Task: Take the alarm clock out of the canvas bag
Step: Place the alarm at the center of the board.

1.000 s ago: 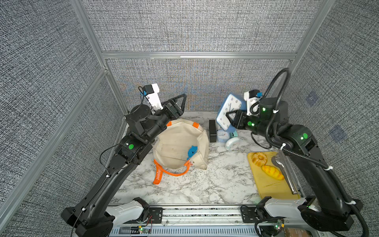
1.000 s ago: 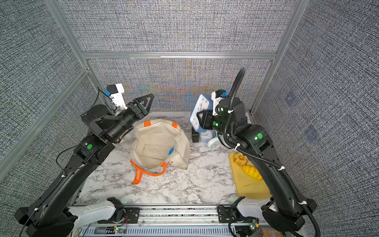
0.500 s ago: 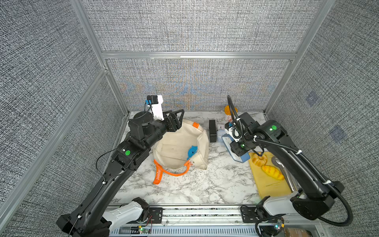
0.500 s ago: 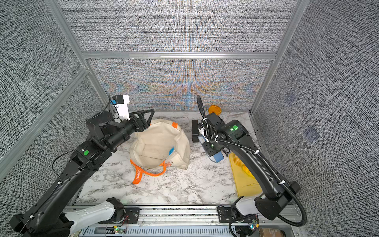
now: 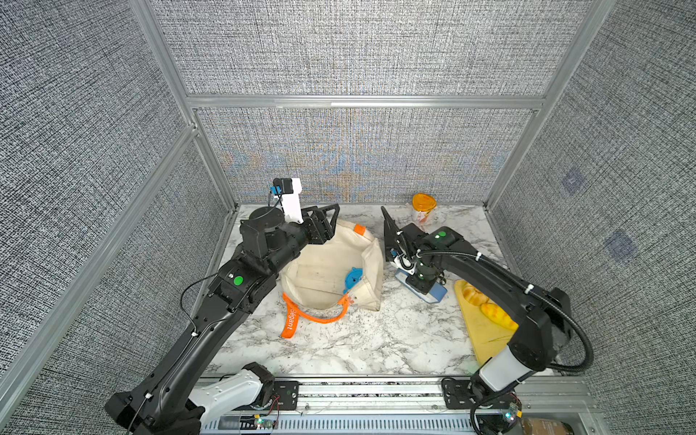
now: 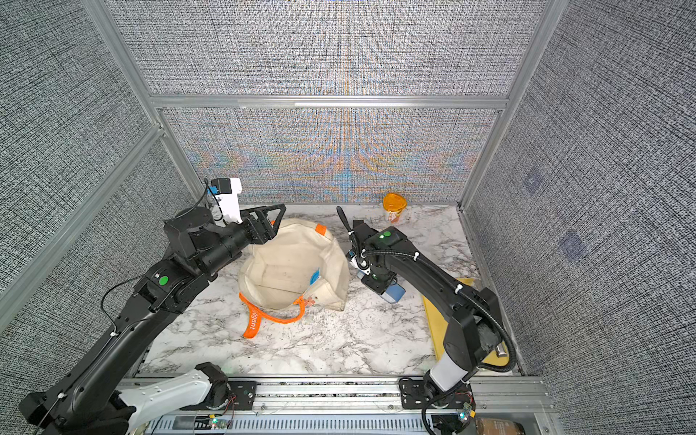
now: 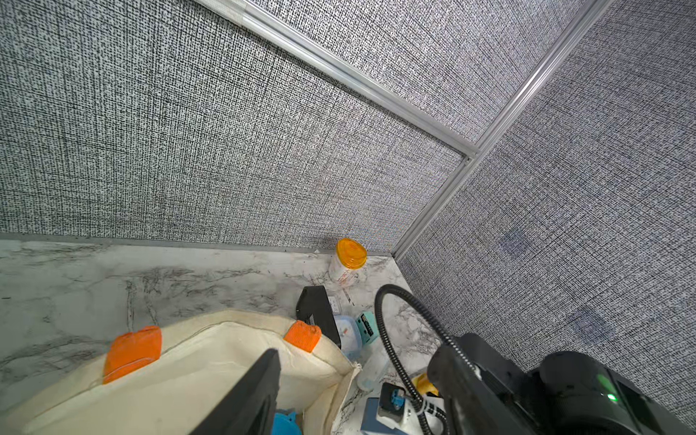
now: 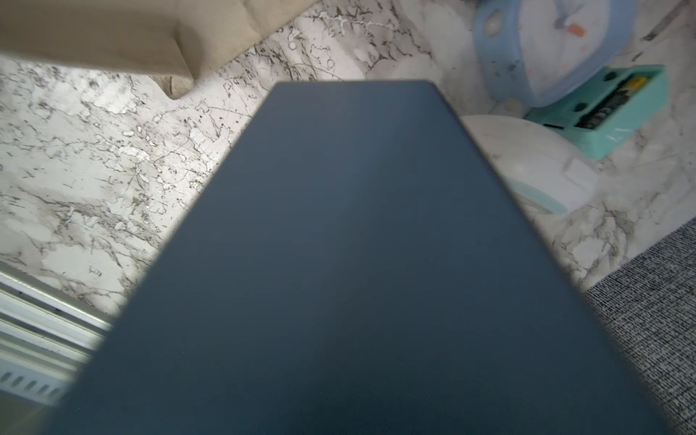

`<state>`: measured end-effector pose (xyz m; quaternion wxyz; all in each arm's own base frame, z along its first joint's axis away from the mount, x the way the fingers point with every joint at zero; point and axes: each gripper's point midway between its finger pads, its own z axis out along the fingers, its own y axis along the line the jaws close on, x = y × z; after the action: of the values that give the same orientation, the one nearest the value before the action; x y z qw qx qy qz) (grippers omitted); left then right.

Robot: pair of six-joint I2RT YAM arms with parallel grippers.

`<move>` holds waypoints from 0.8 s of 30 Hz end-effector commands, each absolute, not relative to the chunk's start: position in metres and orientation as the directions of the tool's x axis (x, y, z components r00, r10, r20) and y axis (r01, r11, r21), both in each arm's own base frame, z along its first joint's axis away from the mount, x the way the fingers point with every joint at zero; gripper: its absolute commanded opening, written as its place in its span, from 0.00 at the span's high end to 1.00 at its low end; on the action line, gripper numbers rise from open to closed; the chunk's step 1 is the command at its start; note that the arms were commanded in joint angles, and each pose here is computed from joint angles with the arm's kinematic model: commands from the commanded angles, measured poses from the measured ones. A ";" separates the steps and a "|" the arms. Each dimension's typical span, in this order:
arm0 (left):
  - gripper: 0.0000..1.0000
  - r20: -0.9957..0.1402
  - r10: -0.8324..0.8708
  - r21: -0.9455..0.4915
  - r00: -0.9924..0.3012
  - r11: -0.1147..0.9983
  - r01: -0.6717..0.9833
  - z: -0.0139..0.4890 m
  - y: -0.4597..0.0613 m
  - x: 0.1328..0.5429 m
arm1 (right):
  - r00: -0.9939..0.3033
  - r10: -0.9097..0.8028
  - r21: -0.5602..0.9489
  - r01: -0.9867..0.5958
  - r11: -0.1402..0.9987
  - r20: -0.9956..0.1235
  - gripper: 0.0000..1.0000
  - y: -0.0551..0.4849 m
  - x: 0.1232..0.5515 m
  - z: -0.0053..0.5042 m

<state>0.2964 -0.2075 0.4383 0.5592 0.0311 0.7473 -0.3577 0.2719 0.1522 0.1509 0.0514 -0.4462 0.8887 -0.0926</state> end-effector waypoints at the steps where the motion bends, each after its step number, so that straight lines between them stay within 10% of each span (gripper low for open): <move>1: 0.31 -0.859 -0.366 -0.504 -0.359 0.731 0.460 0.442 -0.208 0.297 | -0.562 -0.827 -0.165 -0.816 0.554 0.002 0.78 0.161 0.271 0.141; 18: 0.26 -0.698 -0.223 -0.511 -0.681 0.820 0.256 0.333 -0.192 0.310 | -0.709 -0.704 -0.127 -0.695 0.708 -0.045 0.78 0.168 0.275 0.131; 24: 0.26 -0.626 -0.155 -0.248 -0.764 0.969 0.007 0.270 -0.140 0.314 | -0.718 -0.688 -0.110 -0.679 0.726 -0.106 0.78 0.171 0.272 0.148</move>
<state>0.3252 -0.1800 0.2966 0.3643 -0.0240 0.9021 -0.2300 0.2742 0.1660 0.1392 0.0581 -0.3794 0.9221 -0.0486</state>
